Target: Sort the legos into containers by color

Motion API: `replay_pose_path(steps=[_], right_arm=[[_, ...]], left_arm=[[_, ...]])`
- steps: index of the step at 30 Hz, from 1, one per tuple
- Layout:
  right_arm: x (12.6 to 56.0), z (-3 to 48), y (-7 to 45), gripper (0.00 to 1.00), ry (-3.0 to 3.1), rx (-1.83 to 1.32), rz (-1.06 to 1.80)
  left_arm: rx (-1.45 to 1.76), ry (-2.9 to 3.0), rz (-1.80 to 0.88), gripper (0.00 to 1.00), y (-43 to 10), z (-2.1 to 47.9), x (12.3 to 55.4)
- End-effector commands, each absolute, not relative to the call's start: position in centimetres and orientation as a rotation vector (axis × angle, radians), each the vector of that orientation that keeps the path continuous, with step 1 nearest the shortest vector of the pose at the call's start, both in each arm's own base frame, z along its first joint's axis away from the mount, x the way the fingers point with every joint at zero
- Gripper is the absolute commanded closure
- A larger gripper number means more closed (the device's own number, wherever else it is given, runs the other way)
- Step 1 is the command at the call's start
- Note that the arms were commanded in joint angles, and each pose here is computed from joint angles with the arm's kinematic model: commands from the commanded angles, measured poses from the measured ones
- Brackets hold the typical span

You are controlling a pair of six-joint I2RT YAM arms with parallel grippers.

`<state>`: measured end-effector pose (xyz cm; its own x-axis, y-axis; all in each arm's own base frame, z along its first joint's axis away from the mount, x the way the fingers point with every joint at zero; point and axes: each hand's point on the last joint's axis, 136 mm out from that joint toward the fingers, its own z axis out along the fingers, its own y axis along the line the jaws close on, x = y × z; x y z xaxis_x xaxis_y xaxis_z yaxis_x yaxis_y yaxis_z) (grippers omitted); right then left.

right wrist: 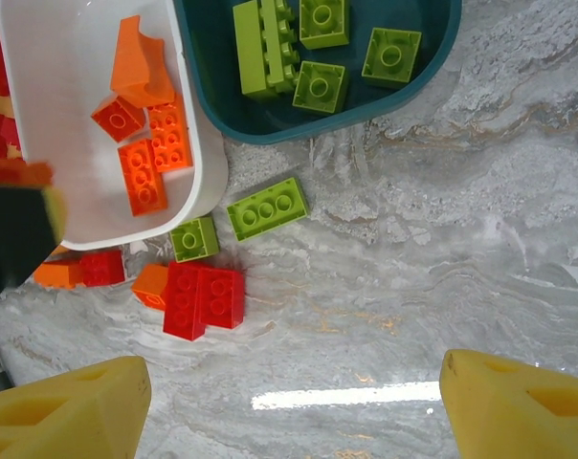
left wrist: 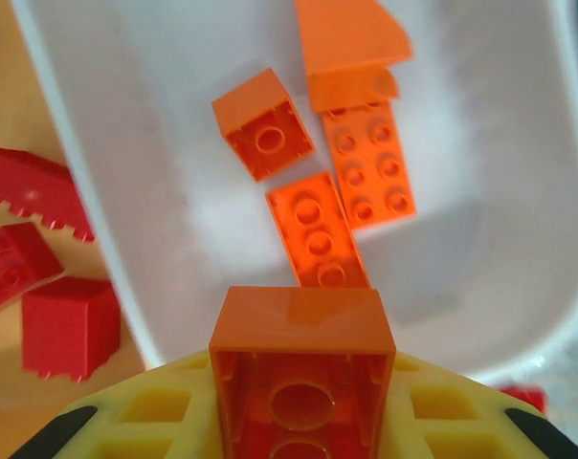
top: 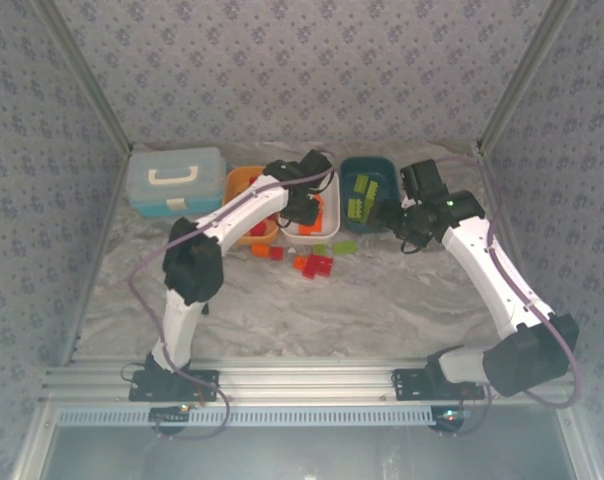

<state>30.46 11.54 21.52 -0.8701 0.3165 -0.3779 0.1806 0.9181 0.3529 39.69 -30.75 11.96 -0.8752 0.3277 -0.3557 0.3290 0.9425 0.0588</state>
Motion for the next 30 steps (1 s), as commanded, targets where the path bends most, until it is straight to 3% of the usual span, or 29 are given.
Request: replay_pose_path(steps=[1, 11, 18, 25, 30], right_arm=[[30.0, 21.6, 11.2, 0.18, 2.646, 0.38, 0.434], [29.8, 21.3, 10.9, 0.18, 2.65, 0.391, 0.442], [29.8, 20.3, 11.2, 0.18, 2.68, 0.374, 0.438], [28.5, 18.7, 12.6, 0.19, 2.762, 0.158, 0.303], [27.3, 13.9, 15.6, 0.23, 2.882, -0.035, 0.207]], left_arm=[[0.444, 2.792, 0.111, 0.71, -30.0, 10.1, 39.9], [0.366, 2.828, 0.277, 0.72, -28.2, 8.3, 41.0], [0.356, 2.813, 0.24, 0.39, -28.6, 9.1, 41.2], [0.305, 2.744, 0.103, 0.35, -29.7, 13.4, 41.5], [0.162, 2.701, -0.094, 0.31, -29.2, 17.6, 40.5]])
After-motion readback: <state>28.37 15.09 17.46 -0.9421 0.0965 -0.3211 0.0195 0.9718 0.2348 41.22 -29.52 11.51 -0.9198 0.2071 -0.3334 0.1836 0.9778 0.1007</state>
